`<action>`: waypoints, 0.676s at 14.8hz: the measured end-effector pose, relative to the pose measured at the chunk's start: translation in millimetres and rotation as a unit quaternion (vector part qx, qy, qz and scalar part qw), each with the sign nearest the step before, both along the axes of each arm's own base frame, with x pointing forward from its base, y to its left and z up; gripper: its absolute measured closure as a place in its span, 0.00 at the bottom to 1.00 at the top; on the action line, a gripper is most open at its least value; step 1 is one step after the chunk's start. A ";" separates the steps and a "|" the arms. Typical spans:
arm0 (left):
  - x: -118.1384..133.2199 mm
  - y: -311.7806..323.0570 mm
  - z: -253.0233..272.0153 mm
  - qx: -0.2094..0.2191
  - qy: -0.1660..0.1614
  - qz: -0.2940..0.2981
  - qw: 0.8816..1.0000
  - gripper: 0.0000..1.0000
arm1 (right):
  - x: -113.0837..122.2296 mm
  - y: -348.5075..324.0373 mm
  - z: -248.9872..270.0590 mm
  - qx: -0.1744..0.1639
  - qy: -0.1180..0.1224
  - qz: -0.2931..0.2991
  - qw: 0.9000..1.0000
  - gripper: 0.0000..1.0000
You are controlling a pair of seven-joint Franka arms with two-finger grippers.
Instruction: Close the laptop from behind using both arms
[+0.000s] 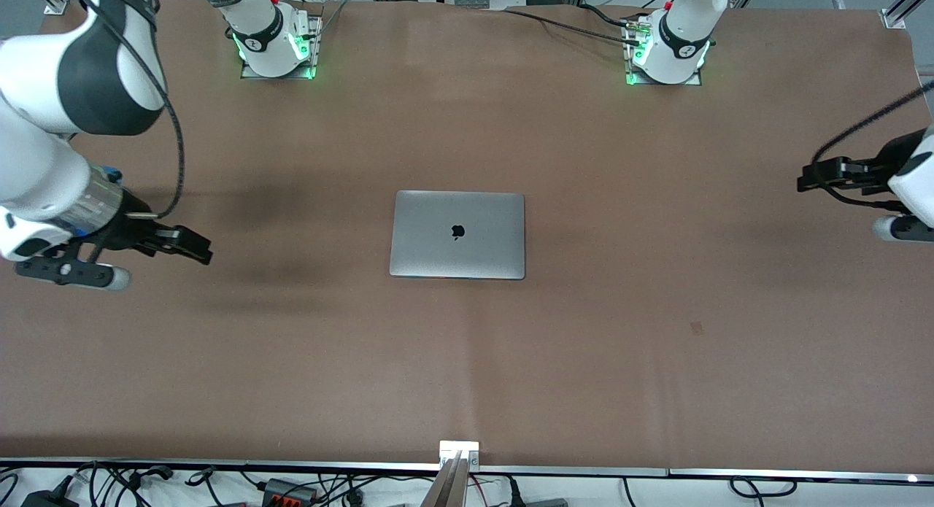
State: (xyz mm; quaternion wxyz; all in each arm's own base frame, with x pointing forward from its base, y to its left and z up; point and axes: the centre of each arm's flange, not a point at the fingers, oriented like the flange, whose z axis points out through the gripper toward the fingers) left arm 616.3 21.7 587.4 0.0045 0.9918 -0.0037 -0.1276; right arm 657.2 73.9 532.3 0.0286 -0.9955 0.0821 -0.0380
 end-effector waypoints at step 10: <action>-64.1 -30.0 11.5 -0.011 -0.105 0.017 0.994 0.00 | -18.2 -109.0 32.1 0.012 0.022 0.029 0.999 0.00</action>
